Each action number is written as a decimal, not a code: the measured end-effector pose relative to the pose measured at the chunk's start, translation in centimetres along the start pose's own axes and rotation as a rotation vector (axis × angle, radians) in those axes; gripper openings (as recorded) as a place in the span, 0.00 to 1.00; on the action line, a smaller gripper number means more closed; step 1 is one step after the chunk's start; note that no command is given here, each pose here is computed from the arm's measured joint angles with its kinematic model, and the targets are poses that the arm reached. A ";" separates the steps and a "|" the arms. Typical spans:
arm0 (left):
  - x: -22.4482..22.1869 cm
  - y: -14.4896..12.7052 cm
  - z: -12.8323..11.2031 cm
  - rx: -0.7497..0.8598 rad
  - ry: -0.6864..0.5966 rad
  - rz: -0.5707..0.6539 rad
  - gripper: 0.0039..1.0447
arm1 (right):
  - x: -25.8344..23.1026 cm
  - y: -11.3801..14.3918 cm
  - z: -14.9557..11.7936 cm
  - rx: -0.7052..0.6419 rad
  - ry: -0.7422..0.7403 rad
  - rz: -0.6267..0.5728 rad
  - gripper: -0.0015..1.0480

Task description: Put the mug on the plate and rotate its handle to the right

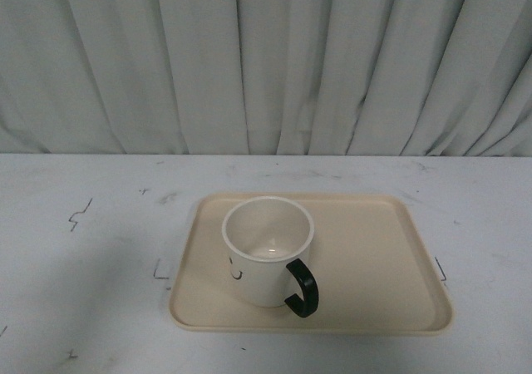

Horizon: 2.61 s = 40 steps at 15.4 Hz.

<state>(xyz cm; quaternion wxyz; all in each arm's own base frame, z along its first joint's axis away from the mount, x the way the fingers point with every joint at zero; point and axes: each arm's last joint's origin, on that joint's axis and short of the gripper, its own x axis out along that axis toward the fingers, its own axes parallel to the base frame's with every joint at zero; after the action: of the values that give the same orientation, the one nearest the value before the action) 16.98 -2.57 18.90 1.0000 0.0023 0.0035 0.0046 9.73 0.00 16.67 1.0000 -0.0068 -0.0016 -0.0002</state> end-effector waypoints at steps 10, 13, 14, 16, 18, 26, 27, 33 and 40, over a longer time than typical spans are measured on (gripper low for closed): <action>-3.9 2.6 -2.2 -0.002 -0.004 -0.012 0.01 | 0.0 0.0 0.0 0.000 0.000 0.000 0.94; -4.7 2.6 -2.0 -0.002 -0.014 -0.011 0.01 | 0.0 0.0 0.0 0.001 0.000 0.000 0.94; -4.9 2.6 -2.0 -0.002 -0.013 -0.012 0.01 | 0.0 0.0 0.0 0.001 0.000 0.000 0.94; -5.5 2.6 -1.9 -0.002 -0.016 -0.012 0.01 | 0.0 0.0 0.0 0.001 0.000 0.000 0.94; -5.8 2.6 -1.9 -0.002 -0.022 -0.012 0.01 | 0.0 0.0 0.0 0.001 0.000 0.000 0.94; -7.2 2.6 -2.4 -0.002 -0.001 -0.011 0.01 | 0.0 0.0 0.0 0.003 -0.001 0.000 0.94; -7.2 2.6 -2.4 -0.002 -0.001 -0.010 0.01 | 0.0 0.0 0.0 0.003 0.000 0.000 0.94; -7.2 2.6 -2.3 -0.003 -0.006 -0.011 0.40 | 0.0 0.0 0.0 0.003 0.000 0.000 0.94; -7.2 2.6 -2.3 -0.002 -0.006 -0.011 0.95 | 0.0 0.0 0.0 0.003 0.000 0.000 0.94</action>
<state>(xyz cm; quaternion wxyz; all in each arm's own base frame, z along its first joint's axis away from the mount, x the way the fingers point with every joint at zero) 9.75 -0.02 16.63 1.0000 0.0012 0.0005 -0.0010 9.73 0.00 16.67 1.0000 -0.0054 -0.0016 -0.0002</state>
